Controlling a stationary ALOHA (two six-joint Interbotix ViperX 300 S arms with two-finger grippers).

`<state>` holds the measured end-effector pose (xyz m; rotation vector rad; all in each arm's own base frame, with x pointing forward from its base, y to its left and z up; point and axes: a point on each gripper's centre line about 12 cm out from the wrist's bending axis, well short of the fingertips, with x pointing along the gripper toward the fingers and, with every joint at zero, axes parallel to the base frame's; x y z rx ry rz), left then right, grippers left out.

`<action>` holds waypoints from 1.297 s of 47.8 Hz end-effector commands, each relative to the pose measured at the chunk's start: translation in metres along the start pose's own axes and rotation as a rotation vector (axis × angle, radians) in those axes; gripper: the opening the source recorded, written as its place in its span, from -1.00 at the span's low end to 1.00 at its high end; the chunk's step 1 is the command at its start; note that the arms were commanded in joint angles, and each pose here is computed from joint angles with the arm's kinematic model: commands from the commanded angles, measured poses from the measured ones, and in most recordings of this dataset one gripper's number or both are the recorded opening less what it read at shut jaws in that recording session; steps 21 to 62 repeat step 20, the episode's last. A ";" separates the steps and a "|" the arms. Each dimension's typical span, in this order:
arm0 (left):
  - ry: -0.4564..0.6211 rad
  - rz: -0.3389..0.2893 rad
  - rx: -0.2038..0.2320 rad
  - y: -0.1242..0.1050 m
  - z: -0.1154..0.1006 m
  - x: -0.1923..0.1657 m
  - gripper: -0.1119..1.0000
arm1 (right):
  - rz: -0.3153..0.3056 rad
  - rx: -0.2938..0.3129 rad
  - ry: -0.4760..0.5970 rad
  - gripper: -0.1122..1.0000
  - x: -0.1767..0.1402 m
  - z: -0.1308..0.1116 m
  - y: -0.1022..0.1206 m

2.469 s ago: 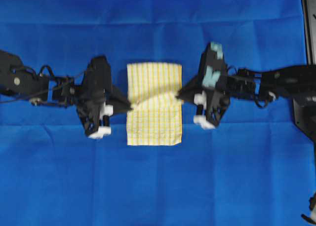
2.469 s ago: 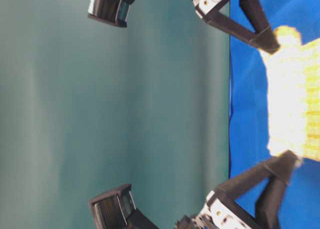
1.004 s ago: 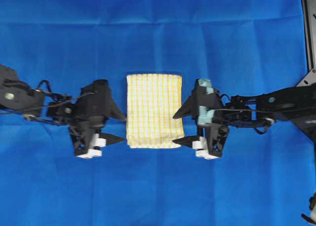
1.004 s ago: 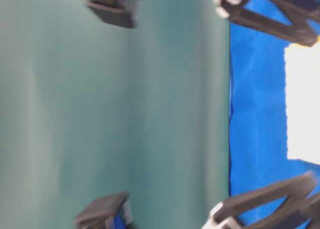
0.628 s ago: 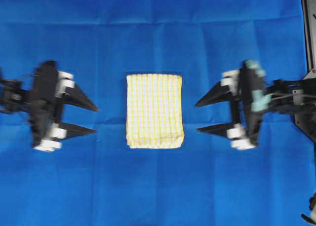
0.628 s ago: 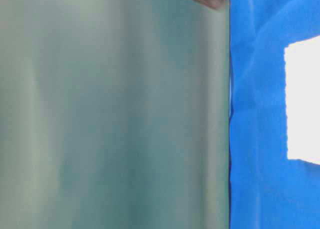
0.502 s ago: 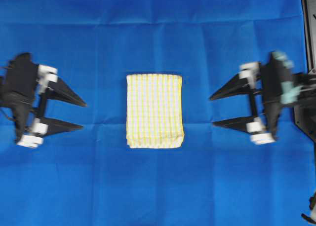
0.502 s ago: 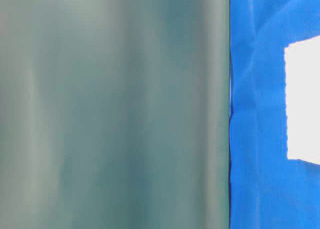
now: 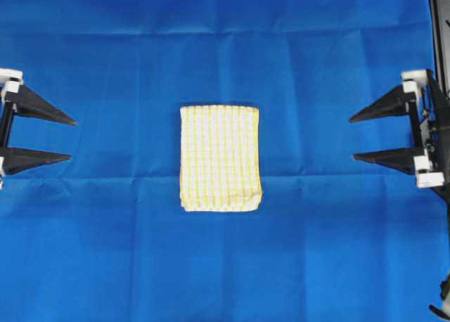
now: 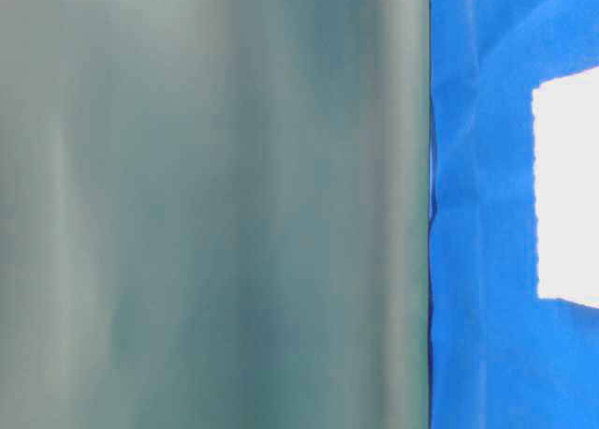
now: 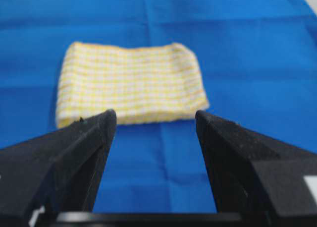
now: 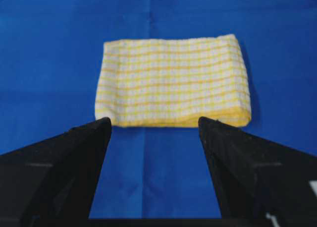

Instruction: Fold the yellow towel.

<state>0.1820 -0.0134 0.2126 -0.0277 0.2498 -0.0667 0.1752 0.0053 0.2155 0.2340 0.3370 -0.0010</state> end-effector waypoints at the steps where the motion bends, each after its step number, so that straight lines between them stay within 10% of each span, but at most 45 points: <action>1: -0.025 0.013 0.000 0.003 -0.002 -0.005 0.26 | -0.004 -0.002 -0.034 0.50 -0.005 -0.003 -0.002; 62: -0.049 0.049 -0.008 0.009 -0.031 -0.020 0.26 | -0.035 0.002 -0.032 0.49 -0.003 -0.027 -0.011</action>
